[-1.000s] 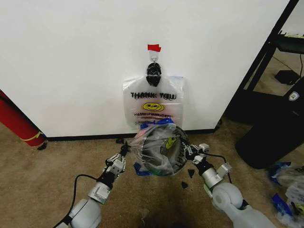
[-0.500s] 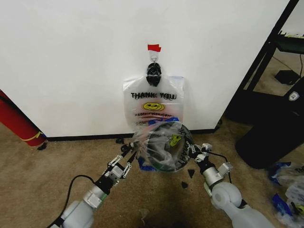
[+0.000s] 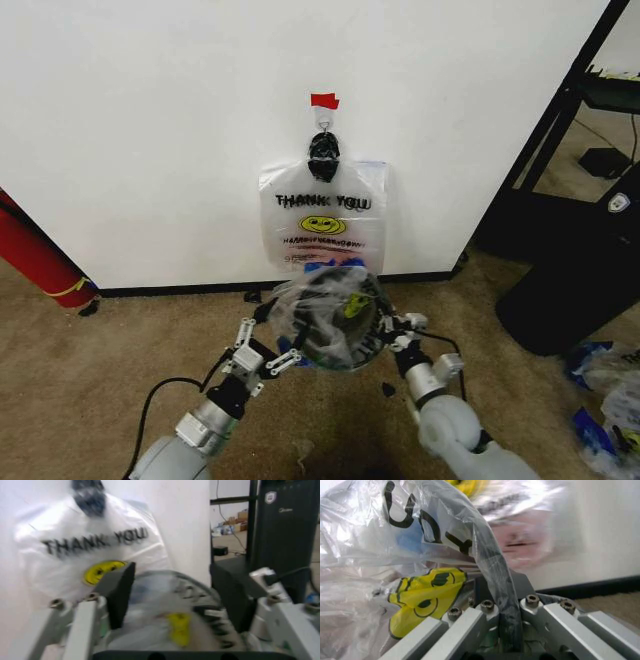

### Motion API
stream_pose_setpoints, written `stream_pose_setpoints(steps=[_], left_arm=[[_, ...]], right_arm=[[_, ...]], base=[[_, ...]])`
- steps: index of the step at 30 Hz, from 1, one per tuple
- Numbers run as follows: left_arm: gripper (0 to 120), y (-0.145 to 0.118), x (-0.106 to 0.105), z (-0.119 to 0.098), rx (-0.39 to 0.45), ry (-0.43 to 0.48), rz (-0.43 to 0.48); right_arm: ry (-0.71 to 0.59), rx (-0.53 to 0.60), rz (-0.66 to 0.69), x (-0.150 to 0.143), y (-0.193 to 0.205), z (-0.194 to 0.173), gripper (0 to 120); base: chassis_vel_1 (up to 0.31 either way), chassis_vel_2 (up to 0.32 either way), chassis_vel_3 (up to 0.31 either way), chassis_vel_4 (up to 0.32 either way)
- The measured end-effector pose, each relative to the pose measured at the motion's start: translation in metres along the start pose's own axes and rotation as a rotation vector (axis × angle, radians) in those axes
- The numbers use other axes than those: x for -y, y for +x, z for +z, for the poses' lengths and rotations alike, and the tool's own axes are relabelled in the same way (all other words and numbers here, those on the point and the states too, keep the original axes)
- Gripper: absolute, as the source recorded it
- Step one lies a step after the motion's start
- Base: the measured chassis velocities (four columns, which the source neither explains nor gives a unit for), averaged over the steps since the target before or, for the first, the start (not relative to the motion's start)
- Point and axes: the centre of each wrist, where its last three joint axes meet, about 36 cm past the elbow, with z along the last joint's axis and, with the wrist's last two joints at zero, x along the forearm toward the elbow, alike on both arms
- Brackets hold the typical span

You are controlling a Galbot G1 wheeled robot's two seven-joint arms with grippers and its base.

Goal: Pick up the garbage bag from the wall and place it over the trash bin.

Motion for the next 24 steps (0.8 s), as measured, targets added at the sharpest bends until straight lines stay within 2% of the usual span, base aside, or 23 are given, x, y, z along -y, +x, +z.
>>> stream_pose_setpoints(steps=[4,6,9,10,16,24], left_arm=[[46,-0.005,0.016,0.001,-0.041,0.046,-0.009],[36,-0.007,0.026,0.003,-0.085,0.074,-0.027],[25,-0.012,0.037,0.006,-0.138,0.099,-0.069],[25,-0.012,0.037,0.006,-0.138,0.099,-0.069],[0,-0.029,0.045,0.01,-0.261,0.078,-0.23],[0,-0.043,0.054,0.016,-0.353,0.078,-0.339]], right_arm=[[0.02,0.013,-0.02,-0.021,0.0,0.002,0],[0.035,0.021,-0.02,-0.03,0.0,0.004,0],[0.07,0.043,-0.031,-0.035,0.001,0.009,0],[0.07,0.043,-0.031,-0.035,0.001,0.009,0],[0.13,0.08,-0.069,-0.034,0.005,0.016,0],[0.182,0.124,-0.11,-0.031,0.007,0.02,0]], base=[[0.0,0.0,0.0,0.0],[0.0,0.0,0.0,0.0],[0.0,0.0,0.0,0.0],[0.0,0.0,0.0,0.0],[0.0,0.0,0.0,0.0],[0.0,0.0,0.0,0.0]])
